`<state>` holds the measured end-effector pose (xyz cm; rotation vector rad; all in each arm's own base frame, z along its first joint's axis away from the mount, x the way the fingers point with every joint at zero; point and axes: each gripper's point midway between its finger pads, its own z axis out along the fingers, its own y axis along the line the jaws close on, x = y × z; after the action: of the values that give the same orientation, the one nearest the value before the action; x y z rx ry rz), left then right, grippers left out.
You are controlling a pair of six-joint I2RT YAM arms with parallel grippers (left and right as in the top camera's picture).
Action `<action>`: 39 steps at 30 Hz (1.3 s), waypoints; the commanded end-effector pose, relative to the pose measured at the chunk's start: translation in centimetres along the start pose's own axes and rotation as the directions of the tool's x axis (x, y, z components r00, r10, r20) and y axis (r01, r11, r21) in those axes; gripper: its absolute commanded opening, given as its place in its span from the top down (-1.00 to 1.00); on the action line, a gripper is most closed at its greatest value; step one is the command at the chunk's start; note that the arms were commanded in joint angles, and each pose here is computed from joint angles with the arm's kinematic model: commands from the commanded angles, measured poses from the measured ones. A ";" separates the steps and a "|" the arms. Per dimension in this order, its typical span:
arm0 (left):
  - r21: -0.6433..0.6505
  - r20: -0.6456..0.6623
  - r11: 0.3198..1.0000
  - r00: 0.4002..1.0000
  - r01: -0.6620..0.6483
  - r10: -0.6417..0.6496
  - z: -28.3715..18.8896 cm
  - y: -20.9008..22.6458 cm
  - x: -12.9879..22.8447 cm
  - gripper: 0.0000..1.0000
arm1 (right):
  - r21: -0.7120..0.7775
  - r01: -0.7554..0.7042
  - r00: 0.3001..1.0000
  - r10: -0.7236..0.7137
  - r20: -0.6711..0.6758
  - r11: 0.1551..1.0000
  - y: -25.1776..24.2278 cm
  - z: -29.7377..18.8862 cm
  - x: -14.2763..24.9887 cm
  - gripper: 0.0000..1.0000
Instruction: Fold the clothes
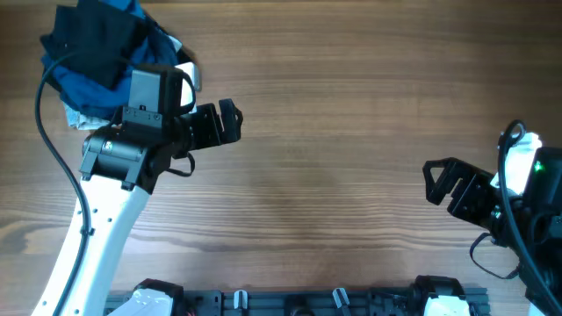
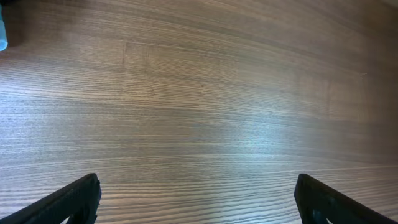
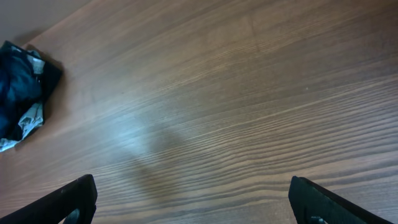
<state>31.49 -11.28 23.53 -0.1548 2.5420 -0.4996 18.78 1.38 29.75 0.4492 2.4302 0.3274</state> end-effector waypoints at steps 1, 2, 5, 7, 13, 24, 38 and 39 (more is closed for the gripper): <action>-0.014 0.002 1.000 1.000 -0.019 0.019 0.2 0.3 0.0 -0.99 | 0.023 -0.007 1.000 0.007 0.007 1.000 -0.4 0.0 -0.1 -0.99; -0.014 0.002 1.000 1.000 -0.019 0.019 0.2 0.3 0.0 -0.99 | 0.024 -0.007 1.000 0.007 0.007 1.000 -0.4 -0.1 -0.1 -1.00; -0.014 0.002 1.000 1.000 -0.019 0.019 0.2 0.3 0.0 -0.99 | 0.057 -0.003 1.000 0.002 0.020 0.998 -1.0 -0.1 -0.4 -0.99; -0.014 0.002 1.000 1.000 -0.019 0.019 0.2 0.3 0.0 -1.00 | 0.090 -0.003 0.998 -0.003 0.059 0.996 -1.5 -0.1 -1.2 -0.99; -0.014 0.002 1.000 1.000 -0.019 0.019 0.2 0.3 0.0 -0.99 | 0.048 0.193 0.954 -0.199 0.226 0.980 -0.6 0.7 -3.0 -0.99; -0.014 0.002 1.000 1.000 -0.019 0.019 0.2 0.3 0.0 -0.99 | 0.010 0.439 0.674 -0.336 0.658 0.899 -0.2 6.4 -1.7 -1.00; -0.014 0.002 1.000 1.000 -0.019 0.019 0.2 0.3 0.0 -1.00 | -0.033 0.455 0.469 -0.208 0.859 0.890 -0.7 8.9 0.2 -0.99; -0.014 0.002 1.000 1.000 -0.019 0.019 0.2 0.3 0.0 -0.99 | -0.026 0.459 0.464 -0.214 0.860 0.888 -0.8 9.0 0.3 -0.99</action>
<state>31.55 -11.22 23.51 -0.1564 2.5410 -0.4950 24.43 1.65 22.06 -0.0462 1.4453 0.1527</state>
